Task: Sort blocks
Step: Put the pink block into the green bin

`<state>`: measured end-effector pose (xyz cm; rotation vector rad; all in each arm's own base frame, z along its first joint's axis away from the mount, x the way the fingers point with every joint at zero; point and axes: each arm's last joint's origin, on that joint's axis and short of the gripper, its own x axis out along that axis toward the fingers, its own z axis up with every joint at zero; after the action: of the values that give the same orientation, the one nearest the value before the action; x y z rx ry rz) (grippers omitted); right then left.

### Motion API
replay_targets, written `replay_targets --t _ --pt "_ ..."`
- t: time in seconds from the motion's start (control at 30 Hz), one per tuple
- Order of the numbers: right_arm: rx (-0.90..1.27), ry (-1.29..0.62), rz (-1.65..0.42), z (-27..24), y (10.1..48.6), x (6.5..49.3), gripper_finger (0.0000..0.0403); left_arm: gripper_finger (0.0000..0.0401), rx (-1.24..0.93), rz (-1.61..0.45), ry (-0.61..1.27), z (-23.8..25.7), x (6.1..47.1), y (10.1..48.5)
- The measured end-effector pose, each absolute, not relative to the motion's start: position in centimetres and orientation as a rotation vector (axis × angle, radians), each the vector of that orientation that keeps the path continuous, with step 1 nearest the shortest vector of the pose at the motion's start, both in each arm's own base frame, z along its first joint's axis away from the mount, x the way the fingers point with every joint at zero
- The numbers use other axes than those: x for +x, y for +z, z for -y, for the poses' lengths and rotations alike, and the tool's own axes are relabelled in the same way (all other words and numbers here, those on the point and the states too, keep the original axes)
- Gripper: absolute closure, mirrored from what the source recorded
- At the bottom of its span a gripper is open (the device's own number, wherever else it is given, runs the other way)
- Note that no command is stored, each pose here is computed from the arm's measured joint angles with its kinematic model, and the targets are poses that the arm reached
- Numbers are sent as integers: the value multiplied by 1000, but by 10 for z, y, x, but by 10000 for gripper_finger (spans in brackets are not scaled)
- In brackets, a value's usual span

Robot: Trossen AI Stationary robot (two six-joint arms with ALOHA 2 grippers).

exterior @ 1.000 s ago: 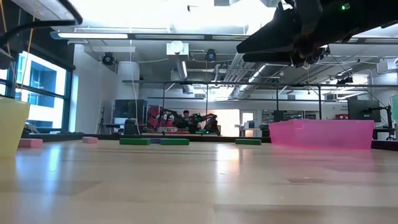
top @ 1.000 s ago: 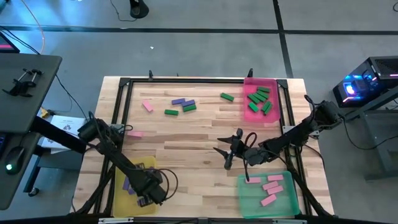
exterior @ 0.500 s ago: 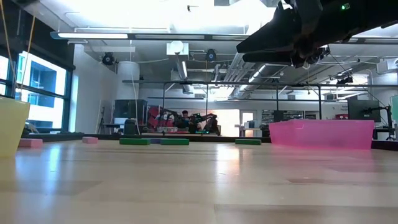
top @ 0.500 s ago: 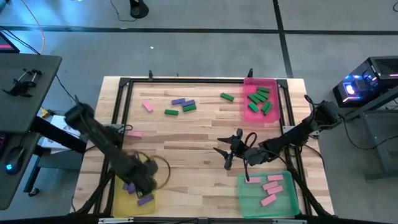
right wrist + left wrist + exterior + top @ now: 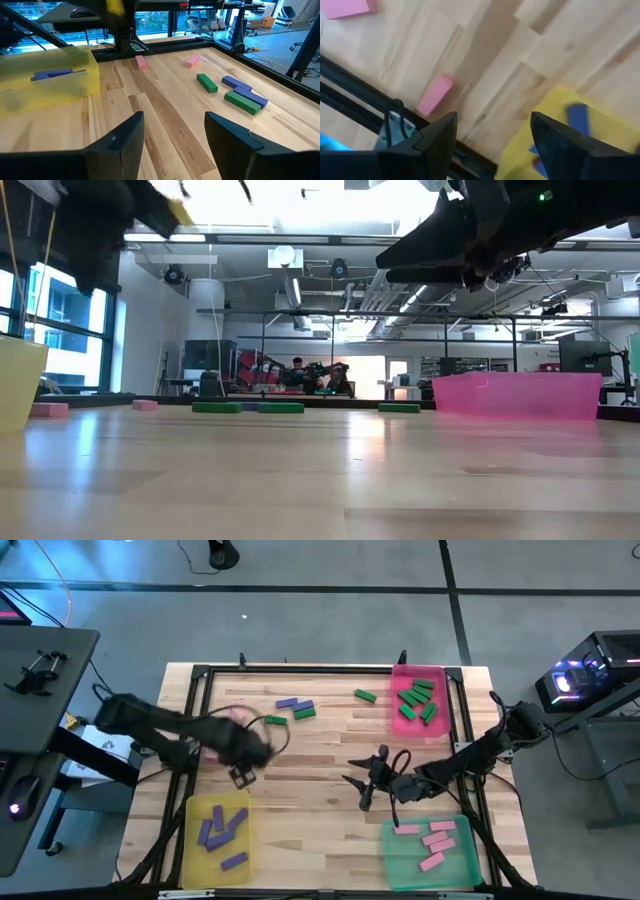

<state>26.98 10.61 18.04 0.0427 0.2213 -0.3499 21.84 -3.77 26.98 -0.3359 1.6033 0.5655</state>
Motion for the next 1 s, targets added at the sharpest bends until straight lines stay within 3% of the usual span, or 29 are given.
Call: replay_targets --t 0.27,0.63,1.0 --pt "42 -331 -226 -108 180 269 210 163 -267 -2018 509 -21 247 217" --pt "42 -286 -252 -120 177 263 210 163 -109 -2321 307 -35 268 152" --pt "43 -238 -256 -135 177 256 210 163 -23 -2493 187 -39 230 108"
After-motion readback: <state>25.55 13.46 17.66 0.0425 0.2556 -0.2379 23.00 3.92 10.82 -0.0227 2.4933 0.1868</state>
